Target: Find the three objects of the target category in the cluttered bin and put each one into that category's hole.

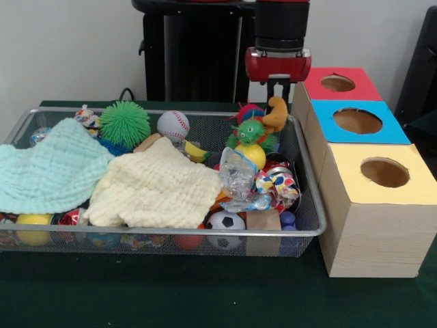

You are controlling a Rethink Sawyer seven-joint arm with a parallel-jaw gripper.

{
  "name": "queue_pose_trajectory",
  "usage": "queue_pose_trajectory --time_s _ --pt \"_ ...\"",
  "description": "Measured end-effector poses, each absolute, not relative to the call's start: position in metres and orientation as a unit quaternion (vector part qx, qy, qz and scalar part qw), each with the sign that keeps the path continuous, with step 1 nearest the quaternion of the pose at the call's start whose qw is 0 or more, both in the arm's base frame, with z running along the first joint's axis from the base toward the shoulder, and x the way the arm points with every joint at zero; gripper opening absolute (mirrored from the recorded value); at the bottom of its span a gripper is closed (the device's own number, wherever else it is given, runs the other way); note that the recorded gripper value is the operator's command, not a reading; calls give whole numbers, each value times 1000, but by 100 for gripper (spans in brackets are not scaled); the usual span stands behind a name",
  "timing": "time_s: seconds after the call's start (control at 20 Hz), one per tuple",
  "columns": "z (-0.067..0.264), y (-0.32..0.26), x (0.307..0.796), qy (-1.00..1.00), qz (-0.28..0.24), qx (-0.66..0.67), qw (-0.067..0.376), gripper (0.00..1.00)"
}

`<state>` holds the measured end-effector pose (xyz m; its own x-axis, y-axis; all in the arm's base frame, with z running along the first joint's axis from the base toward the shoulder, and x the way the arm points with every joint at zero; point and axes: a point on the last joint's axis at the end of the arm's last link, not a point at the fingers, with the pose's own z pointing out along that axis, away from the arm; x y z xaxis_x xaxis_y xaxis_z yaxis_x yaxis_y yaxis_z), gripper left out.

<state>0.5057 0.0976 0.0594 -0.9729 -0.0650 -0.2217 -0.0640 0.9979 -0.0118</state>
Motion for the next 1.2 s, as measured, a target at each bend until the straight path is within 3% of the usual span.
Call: queue_pose_trajectory --time_s 0.35,1.2 --pt "62 105 499 993 1 -15 115 0" --pt "76 39 508 991 -5 54 122 0"
